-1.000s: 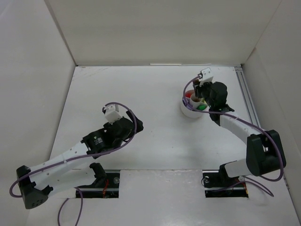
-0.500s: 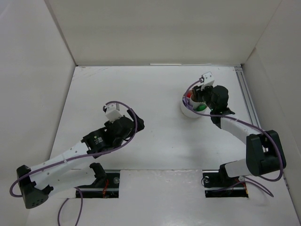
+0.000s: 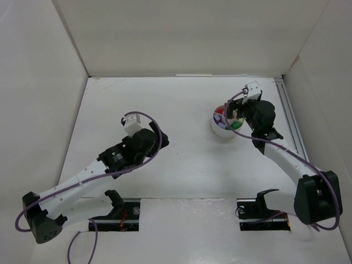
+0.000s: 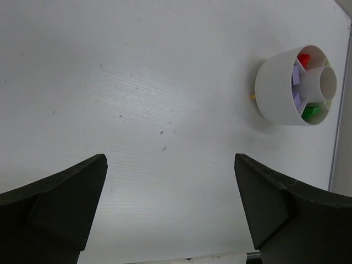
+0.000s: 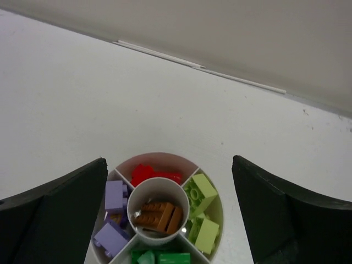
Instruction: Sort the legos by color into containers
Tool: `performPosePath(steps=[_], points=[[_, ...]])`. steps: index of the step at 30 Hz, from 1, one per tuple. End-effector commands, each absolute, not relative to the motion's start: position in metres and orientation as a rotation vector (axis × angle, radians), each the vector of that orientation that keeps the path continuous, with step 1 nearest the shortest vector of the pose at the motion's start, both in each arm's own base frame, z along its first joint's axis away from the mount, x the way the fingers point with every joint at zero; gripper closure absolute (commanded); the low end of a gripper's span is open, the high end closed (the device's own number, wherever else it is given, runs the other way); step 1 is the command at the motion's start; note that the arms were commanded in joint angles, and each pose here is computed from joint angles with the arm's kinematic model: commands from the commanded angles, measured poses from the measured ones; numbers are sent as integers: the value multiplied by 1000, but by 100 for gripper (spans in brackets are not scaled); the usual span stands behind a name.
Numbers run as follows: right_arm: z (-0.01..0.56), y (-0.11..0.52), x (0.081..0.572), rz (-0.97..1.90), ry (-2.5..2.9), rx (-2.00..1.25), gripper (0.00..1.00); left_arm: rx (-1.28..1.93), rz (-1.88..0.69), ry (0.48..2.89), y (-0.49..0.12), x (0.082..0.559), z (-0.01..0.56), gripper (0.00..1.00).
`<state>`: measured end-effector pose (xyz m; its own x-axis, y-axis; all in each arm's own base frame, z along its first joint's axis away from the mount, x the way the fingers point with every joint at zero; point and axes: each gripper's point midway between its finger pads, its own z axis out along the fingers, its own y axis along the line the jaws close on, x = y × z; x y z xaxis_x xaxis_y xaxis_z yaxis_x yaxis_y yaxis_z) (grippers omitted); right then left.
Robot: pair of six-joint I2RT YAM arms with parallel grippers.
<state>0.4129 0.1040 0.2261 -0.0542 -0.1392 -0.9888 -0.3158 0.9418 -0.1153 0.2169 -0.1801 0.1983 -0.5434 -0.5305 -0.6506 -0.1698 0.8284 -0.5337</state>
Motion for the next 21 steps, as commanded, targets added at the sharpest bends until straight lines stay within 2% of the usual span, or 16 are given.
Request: performPosePath(steps=[1, 9, 16, 21], points=[[255, 78, 402, 121, 1678, -133, 0, -472, -492, 2178, -182, 232, 198, 0], [218, -4, 331, -116, 1976, 288, 0, -544, -463, 2162, -137, 282, 193, 0], [189, -39, 282, -267, 2106, 443, 0, -615, -387, 2146, -108, 279, 186, 0], [193, -37, 274, -236, 2070, 456, 0, -625, -406, 2121, -103, 270, 192, 0]])
